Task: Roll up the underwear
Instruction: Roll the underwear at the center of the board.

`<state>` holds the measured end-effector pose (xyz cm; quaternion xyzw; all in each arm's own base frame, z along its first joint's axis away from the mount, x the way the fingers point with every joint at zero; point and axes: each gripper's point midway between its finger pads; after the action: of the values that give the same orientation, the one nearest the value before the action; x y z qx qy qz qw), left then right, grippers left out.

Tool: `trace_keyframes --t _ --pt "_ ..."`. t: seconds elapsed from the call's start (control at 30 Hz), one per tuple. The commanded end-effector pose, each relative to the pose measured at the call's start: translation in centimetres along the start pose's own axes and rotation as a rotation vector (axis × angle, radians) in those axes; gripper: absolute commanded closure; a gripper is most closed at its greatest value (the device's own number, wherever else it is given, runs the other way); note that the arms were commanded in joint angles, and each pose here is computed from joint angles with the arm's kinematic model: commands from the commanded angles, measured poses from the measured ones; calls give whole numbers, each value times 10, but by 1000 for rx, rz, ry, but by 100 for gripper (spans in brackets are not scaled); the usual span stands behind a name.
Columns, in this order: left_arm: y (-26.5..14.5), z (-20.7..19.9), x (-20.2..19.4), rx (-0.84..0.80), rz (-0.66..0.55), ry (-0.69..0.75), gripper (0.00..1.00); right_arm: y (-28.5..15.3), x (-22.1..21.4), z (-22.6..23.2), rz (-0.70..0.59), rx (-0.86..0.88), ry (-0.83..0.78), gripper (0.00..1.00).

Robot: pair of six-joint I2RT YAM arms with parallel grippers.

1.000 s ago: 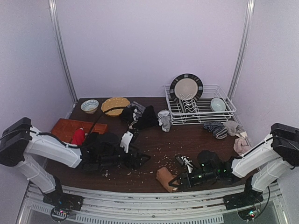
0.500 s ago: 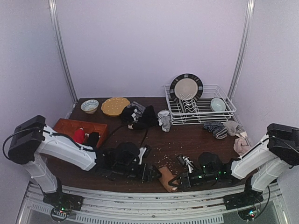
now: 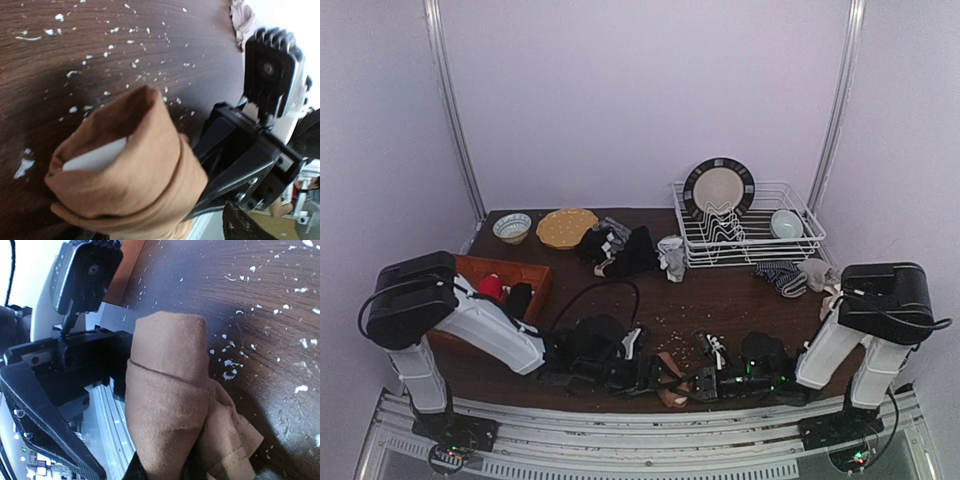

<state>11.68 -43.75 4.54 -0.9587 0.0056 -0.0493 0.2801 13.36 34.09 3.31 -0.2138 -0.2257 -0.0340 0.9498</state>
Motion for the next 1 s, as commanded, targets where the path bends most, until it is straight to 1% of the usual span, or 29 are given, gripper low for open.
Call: trace_keyframes --t 0.0,0.07,0.17,0.23,0.33,0.43,0.5,0.57,0.6,0.67,0.8,0.97 --pt "15 15 -3 -42 6 -117 25 -2 -25 -32 39 -74 95 100" --pt "19 18 -1 -55 -5 -137 28 -2 -26 -31 39 -63 98 100" --pt "17 23 6 -73 -61 -166 37 -4 -25 -29 36 -55 88 100" --pt "14 26 9 -85 -90 -177 40 -4 -24 -28 34 -53 75 100" --pt "13 23 14 -120 -119 -190 41 -4 -24 -26 41 -59 53 100" --pt "18 20 15 -139 -118 -199 37 -2 -24 -25 52 -62 35 100" --pt "24 26 14 -120 -103 -217 34 -1 -24 -25 56 -65 30 100" --pt "27 31 12 -101 -96 -234 33 0 -25 -23 61 -62 24 100" --pt "27 32 13 -98 -99 -238 35 1 -25 -23 64 -61 20 100" --pt "28 32 14 -97 -102 -239 42 2 -25 -22 70 -56 11 100" --pt "32 26 18 -117 -99 -222 61 6 -30 -18 98 -46 -16 100" --pt "31 19 22 -132 -108 -194 93 10 -35 -8 129 -26 -60 100"
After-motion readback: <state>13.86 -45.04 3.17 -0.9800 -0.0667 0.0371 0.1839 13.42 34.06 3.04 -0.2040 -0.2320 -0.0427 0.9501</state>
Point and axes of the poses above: each gripper's point midway between its finger pads, its own y axis out along the fingers, its own z axis along the line the jaws close on, x = y × z, and after that the axes turned 6 degrees about -y, right-handed
